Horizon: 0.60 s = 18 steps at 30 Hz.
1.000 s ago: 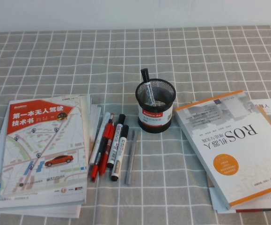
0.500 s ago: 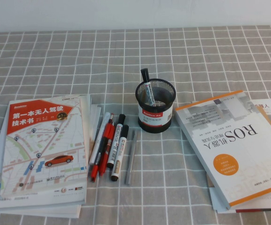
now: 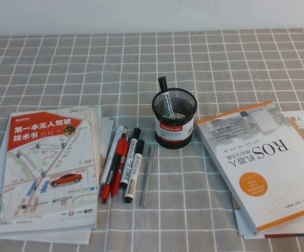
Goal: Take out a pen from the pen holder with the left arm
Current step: 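Take a marker out of the pen holder and lay it on the table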
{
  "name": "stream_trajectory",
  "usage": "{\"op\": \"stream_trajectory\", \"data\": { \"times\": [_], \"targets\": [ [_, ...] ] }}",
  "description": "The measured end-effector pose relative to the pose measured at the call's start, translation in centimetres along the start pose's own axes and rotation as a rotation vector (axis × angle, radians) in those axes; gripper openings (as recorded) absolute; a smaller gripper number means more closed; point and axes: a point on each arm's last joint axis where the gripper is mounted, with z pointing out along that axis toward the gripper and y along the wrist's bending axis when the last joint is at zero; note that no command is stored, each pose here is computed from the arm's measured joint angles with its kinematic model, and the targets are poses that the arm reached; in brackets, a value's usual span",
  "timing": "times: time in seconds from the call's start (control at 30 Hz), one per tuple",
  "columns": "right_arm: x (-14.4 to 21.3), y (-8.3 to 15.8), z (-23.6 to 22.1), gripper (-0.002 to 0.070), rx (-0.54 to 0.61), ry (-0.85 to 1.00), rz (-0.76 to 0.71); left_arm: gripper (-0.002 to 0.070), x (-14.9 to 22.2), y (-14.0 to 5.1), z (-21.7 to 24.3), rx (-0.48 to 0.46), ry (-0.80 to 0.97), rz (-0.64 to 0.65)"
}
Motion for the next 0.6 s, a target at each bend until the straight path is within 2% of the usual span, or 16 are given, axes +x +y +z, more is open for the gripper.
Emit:
{"op": "stream_trajectory", "data": {
  "times": [0.13,0.2,0.33,0.47,0.53,0.6],
  "targets": [
    [0.0,0.0,0.0,-0.0013,0.0,0.0,0.0,-0.0001,-3.8,-2.8,1.7,0.044,0.129,0.352],
    [0.0,0.0,0.0,-0.0013,0.0,0.0,0.0,-0.0001,-5.3,-3.7,2.9,0.066,0.168,0.451],
    [0.0,0.0,0.0,-0.0013,0.0,0.0,0.0,-0.0001,-6.8,-4.4,6.1,0.085,0.237,0.417],
    [0.0,0.0,0.0,-0.0013,0.0,0.0,0.0,0.0001,-6.5,-4.4,9.7,0.124,0.353,0.378],
    [0.0,0.0,0.0,-0.0013,0.0,0.0,0.0,0.0022,-6.1,-4.3,11.4,0.161,0.41,0.383],
    [0.0,0.0,0.0,-0.0013,0.0,0.0,0.0,0.0074,-5.8,-4.5,13.2,0.218,0.449,0.394]
  ]
}}
